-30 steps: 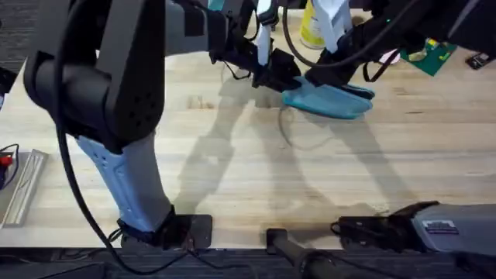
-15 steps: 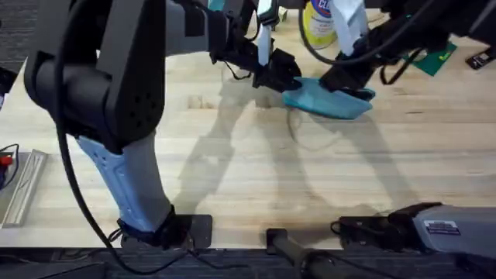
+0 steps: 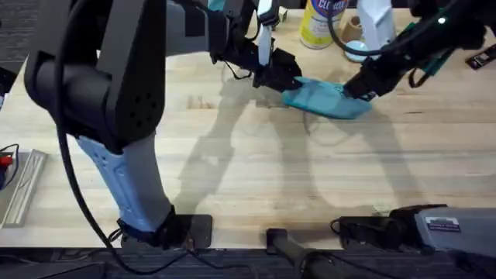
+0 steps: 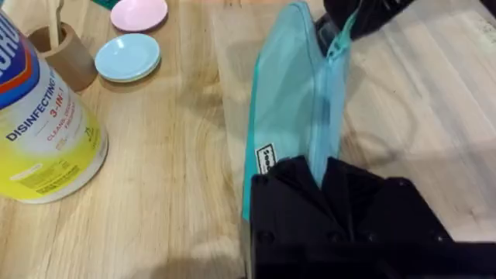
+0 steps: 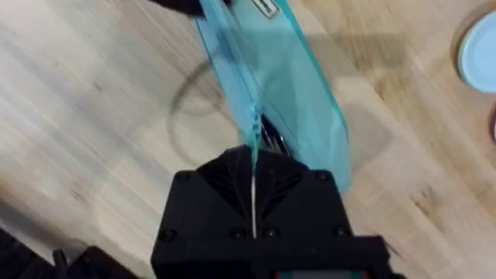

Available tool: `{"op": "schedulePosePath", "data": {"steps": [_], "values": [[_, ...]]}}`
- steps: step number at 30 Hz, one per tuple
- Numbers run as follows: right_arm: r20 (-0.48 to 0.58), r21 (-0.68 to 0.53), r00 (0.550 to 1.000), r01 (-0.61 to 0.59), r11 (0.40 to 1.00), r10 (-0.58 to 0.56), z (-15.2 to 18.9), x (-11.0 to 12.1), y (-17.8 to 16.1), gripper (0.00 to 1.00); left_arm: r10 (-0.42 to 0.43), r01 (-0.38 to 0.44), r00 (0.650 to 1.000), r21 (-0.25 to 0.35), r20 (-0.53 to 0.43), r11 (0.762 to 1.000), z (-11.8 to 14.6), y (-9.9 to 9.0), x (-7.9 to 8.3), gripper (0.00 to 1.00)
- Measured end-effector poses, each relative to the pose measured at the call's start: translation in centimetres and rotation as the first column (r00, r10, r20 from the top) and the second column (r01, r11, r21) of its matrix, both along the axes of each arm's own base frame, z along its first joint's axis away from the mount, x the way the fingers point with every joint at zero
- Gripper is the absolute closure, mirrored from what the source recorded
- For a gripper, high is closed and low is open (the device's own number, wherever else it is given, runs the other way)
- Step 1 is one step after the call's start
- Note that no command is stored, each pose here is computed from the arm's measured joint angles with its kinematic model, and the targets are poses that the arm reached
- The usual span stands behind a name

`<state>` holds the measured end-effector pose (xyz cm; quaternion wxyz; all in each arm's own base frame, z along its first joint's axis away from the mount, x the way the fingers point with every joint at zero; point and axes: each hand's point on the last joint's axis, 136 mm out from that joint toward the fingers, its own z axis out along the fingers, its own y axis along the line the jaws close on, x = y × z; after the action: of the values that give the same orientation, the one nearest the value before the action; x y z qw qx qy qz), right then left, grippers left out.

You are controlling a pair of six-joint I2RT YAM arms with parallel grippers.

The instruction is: Unzip the bag, pick up the pens from the table one at a time and place them inside, then zip the bag closed.

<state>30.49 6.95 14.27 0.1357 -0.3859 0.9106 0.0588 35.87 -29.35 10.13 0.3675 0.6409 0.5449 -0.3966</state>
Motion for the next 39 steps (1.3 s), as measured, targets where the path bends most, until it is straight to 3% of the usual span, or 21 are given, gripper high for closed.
{"op": "schedulePosePath", "data": {"steps": [23, 32, 39], "values": [[-0.044, 0.015, 0.966, 0.254, 0.967, -0.253, -0.1, -0.5, -9.0, 0.968, 0.002, -0.002, 1.000, 0.001, 0.005, 1.000, 0.0, 0.0, 0.1, 0.959], [-0.066, 0.092, 0.948, 0.315, 0.945, -0.310, 0.0, -1.0, -10.6, 0.968, -0.013, 0.013, 1.000, -0.003, 0.006, 1.000, 0.1, -0.5, -0.3, 0.959], [-0.112, 0.111, 0.914, 0.403, 0.909, -0.391, -3.1, -1.6, -12.6, 0.967, -0.015, 0.015, 1.000, -0.003, 0.007, 1.000, 0.1, -0.6, -0.4, 0.959]]}}
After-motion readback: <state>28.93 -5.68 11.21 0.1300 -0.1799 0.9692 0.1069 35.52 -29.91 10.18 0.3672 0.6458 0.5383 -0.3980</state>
